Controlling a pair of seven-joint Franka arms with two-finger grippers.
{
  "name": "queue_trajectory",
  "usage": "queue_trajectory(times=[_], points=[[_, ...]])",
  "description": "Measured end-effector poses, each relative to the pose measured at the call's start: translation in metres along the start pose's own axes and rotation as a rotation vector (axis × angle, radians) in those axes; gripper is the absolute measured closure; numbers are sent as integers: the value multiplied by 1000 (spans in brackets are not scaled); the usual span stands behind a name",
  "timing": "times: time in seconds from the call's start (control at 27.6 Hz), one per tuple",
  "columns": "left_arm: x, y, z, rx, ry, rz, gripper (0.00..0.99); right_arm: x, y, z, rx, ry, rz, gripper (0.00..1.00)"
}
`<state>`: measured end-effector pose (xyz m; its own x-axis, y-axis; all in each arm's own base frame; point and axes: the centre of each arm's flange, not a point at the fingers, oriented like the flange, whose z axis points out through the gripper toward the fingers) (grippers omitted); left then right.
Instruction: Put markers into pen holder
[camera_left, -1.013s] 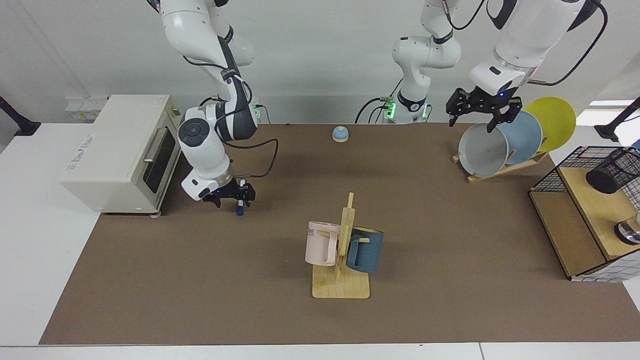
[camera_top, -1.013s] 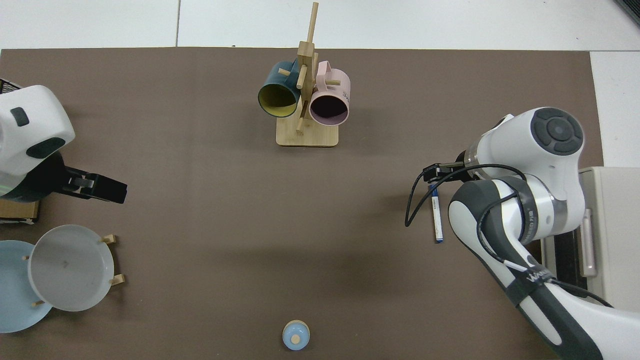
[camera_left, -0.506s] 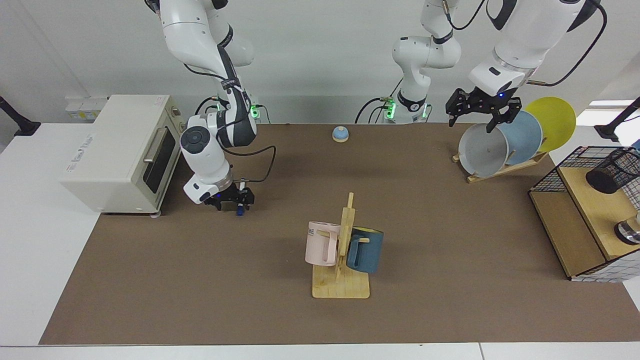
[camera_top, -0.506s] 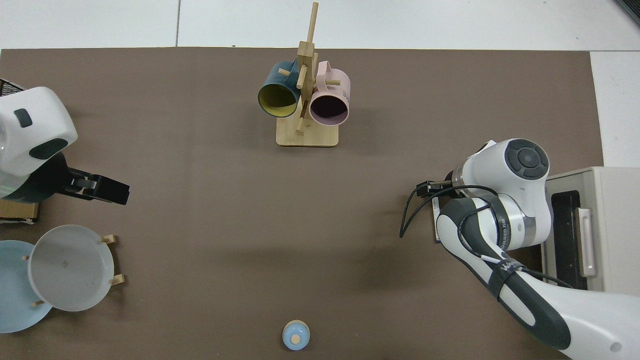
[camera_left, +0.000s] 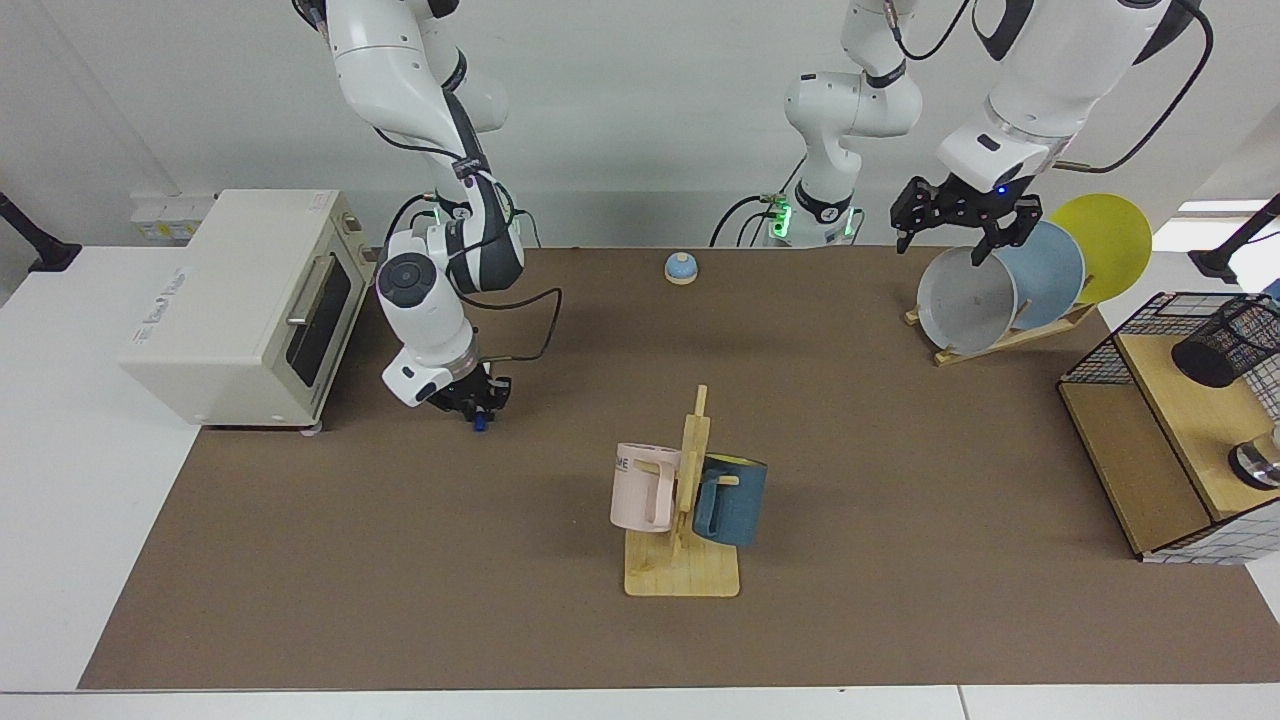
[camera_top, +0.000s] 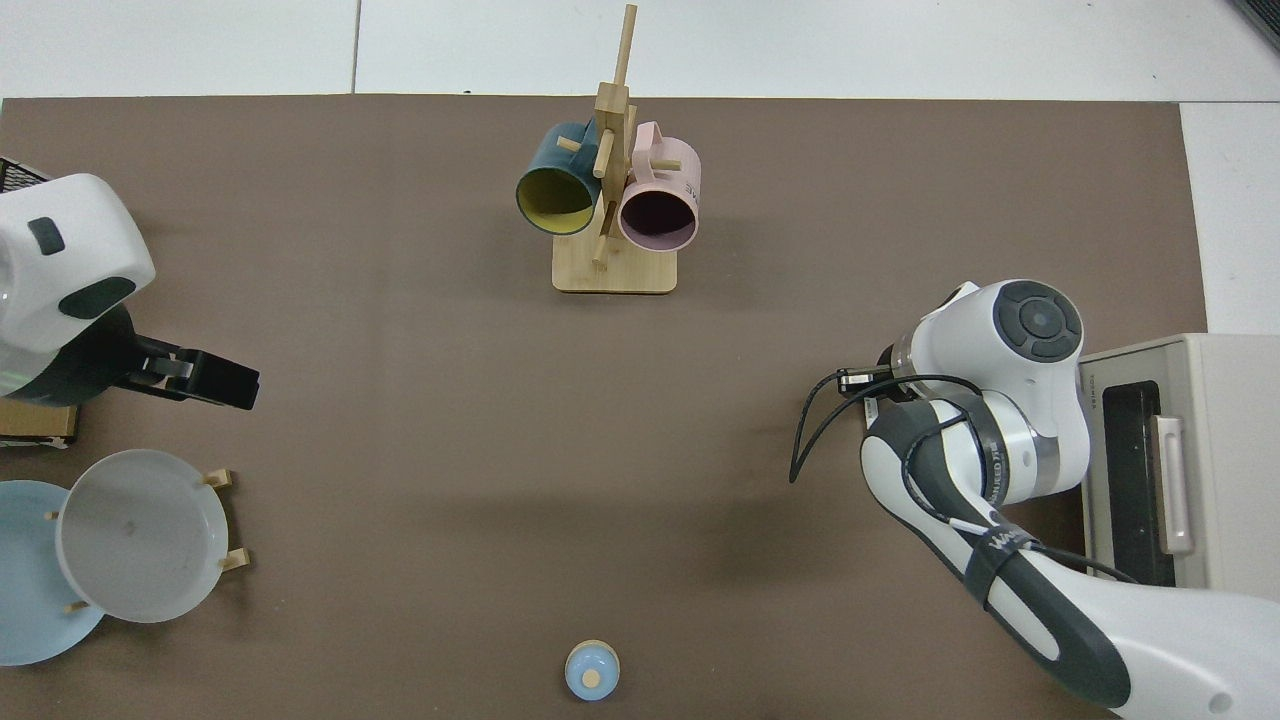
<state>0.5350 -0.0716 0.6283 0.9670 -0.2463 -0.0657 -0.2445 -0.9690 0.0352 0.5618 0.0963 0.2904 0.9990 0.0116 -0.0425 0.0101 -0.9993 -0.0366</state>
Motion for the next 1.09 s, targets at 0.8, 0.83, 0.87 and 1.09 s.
queue_trajectory(times=[0.8,0.83,0.87,1.09], points=[[0,1,0,0,0,1,0,-1,-3,-34,-14,-4,-17,846],[0,1,0,-2,0,2,0,0,-4,-43,-15,-5,-17,846],[0,2,0,-5,1,3,0,1,-4,-52,-17,-5,-16,846],[1,9,0,-20,3,13,0,-1,-9,-128,-24,2,50,846]])
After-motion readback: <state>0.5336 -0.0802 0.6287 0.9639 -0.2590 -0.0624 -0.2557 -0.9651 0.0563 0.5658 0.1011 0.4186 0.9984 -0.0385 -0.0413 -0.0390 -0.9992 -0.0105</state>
